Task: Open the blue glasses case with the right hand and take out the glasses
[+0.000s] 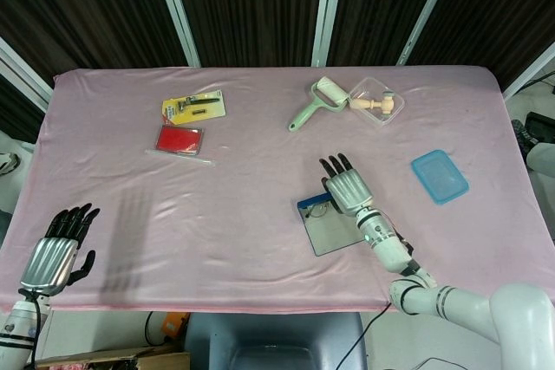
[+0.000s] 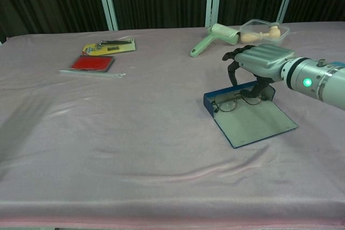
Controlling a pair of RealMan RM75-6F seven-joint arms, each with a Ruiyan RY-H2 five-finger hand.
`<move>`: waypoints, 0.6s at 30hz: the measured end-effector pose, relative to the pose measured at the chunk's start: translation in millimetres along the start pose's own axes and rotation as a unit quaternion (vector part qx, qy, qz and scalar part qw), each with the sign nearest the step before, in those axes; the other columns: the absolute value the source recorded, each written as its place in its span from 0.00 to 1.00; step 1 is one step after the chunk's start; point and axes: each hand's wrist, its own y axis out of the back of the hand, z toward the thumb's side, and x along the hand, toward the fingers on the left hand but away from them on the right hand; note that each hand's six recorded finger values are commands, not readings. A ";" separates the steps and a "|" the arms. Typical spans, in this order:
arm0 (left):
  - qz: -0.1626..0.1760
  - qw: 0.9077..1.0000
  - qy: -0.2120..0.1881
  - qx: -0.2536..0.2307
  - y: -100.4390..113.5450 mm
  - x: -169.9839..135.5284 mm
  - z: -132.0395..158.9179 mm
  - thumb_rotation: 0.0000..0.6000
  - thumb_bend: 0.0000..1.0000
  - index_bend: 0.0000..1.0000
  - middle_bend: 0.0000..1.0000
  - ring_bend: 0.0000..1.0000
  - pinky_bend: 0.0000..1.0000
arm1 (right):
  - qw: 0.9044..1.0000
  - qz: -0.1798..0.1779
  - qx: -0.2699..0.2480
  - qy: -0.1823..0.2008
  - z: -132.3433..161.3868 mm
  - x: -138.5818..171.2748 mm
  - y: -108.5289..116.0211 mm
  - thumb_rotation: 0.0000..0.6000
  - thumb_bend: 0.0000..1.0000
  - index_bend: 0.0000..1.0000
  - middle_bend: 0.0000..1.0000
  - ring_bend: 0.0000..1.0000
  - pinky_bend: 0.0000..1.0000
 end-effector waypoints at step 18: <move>-0.001 1.000 -0.001 0.001 -0.8 4.2 -0.4 1.00 0.47 0.00 0.00 0.00 0.06 | 1.000 0.003 -0.017 0.000 1.2 -0.6 0.1 1.00 0.50 0.64 0.18 0.08 0.00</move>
